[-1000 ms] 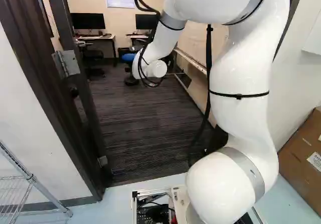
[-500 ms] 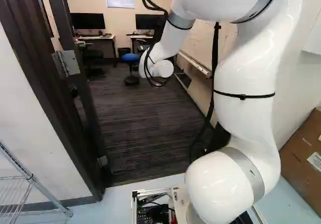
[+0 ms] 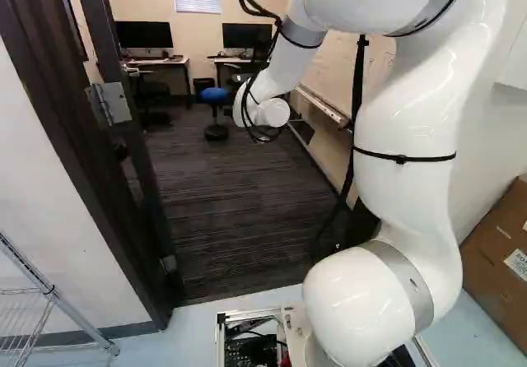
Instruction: Open the door and move inside
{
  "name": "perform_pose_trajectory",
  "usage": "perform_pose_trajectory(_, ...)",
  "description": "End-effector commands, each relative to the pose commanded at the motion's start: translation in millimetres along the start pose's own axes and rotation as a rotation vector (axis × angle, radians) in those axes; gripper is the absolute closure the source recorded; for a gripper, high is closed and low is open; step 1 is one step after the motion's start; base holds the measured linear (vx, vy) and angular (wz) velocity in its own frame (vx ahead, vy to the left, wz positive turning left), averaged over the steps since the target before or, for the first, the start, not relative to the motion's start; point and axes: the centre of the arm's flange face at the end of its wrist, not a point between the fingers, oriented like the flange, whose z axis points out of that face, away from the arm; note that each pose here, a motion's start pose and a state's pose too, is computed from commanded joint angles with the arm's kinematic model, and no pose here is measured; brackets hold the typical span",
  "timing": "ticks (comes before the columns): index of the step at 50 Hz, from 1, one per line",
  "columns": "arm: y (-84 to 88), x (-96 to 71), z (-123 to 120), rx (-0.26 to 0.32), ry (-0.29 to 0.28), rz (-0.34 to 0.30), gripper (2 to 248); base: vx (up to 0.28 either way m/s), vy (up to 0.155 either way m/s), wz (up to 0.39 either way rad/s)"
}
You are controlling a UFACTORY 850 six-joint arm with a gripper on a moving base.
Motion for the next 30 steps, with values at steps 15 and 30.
perform_pose_trajectory(15, 4.4, -3.7, -10.0, -0.008, 0.0, 0.002, 3, 0.0, 0.0, 0.0)
perform_pose_trajectory(30, 12.1, -11.0, -28.6, -0.022, -0.001, 0.007, 3, 0.0, 0.0, 0.0)
